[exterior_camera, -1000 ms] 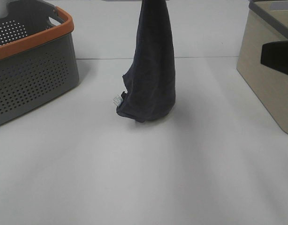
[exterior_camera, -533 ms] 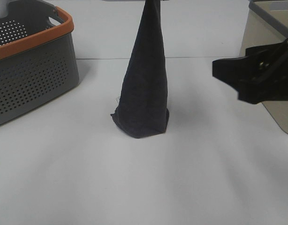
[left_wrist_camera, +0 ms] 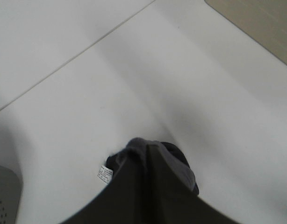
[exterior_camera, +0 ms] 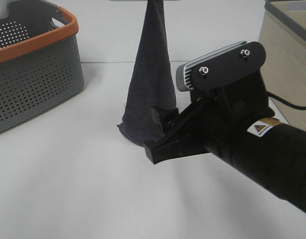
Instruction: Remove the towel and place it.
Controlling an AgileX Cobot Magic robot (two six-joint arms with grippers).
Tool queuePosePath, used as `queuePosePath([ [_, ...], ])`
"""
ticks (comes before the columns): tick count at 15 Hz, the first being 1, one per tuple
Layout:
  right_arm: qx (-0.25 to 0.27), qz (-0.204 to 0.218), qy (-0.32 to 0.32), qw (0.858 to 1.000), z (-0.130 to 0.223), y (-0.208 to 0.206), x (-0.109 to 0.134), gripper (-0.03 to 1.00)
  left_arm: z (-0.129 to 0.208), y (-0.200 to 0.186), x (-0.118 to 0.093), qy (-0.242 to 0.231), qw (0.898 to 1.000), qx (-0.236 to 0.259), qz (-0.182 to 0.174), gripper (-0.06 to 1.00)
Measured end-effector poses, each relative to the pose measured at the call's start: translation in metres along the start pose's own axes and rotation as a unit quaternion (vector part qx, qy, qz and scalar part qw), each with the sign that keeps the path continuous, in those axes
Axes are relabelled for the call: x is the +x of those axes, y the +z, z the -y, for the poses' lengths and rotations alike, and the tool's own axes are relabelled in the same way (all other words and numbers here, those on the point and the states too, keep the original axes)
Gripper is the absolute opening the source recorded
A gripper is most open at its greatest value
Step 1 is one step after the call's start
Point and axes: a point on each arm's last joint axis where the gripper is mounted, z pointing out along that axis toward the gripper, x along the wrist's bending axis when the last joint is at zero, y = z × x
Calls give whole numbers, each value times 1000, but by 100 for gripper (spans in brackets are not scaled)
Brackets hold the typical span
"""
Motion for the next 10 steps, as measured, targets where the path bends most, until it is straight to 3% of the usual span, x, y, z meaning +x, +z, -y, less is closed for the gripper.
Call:
queuePosePath([
  [1, -36, -15, 34, 999, 2, 9, 9, 67, -14, -22, 5, -4, 998, -59, -4, 0],
  [3, -57, -6, 33, 998, 1, 22, 17, 66, -29, -43, 7, -12, 993, -115, -4, 0],
  [7, -66, 6, 33, 997, -12, 57, 43, 66, -39, -57, 10, -29, 988, -152, -6, 0],
  [10, -48, 60, 62, 995, -17, 85, 56, 66, -45, -64, 11, -50, 982, -183, -7, 0],
])
